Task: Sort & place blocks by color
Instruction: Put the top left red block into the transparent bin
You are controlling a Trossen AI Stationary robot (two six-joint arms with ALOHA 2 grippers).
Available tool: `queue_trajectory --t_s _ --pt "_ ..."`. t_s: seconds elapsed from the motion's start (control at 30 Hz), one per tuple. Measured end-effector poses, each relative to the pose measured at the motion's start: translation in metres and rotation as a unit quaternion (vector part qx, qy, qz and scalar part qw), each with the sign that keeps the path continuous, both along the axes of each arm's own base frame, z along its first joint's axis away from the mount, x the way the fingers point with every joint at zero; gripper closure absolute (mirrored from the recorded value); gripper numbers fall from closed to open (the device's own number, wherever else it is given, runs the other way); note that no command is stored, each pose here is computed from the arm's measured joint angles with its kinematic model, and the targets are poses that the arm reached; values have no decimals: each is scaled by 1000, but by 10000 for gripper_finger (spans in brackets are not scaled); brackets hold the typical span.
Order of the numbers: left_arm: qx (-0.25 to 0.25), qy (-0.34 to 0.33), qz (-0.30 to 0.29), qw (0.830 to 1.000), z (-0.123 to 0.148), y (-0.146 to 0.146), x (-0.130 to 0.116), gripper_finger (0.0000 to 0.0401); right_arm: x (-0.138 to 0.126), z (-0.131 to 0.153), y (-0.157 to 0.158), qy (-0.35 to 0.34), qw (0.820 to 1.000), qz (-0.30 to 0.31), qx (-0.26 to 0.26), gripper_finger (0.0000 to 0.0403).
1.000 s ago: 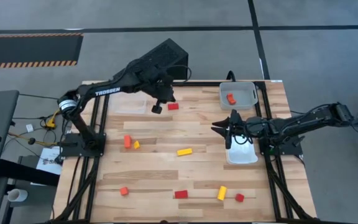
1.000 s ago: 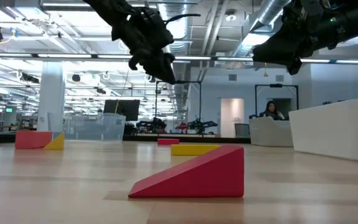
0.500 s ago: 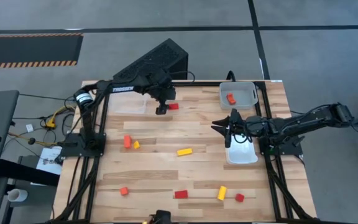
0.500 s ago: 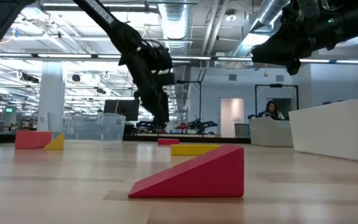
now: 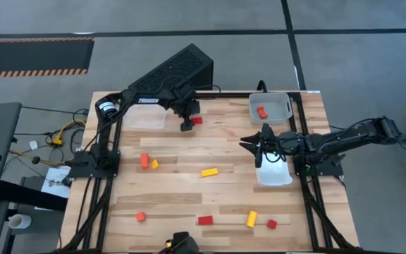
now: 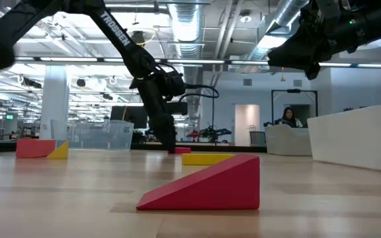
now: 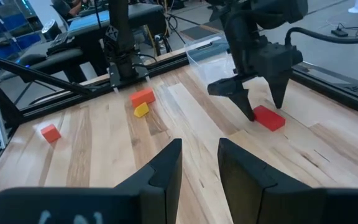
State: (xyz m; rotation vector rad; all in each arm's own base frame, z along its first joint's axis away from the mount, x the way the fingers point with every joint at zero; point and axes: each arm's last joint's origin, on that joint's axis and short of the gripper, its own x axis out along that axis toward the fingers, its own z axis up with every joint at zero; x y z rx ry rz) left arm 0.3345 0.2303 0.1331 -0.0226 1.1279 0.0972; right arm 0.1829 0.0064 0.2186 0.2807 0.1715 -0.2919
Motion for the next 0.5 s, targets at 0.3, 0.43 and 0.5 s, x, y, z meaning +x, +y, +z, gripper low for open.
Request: queue_trajectory --t_s 0.3,0.43,0.5 --pt "-2 5 48 999 0 -2 2 243 0 1 0 -5 1000 -1 4 276" --pt "1 9 37 999 5 -5 5 311 0 2 2 -15 1000 6 7 276" --pt "-3 13 41 999 15 -4 6 310 1 3 2 -19 1000 7 7 276"
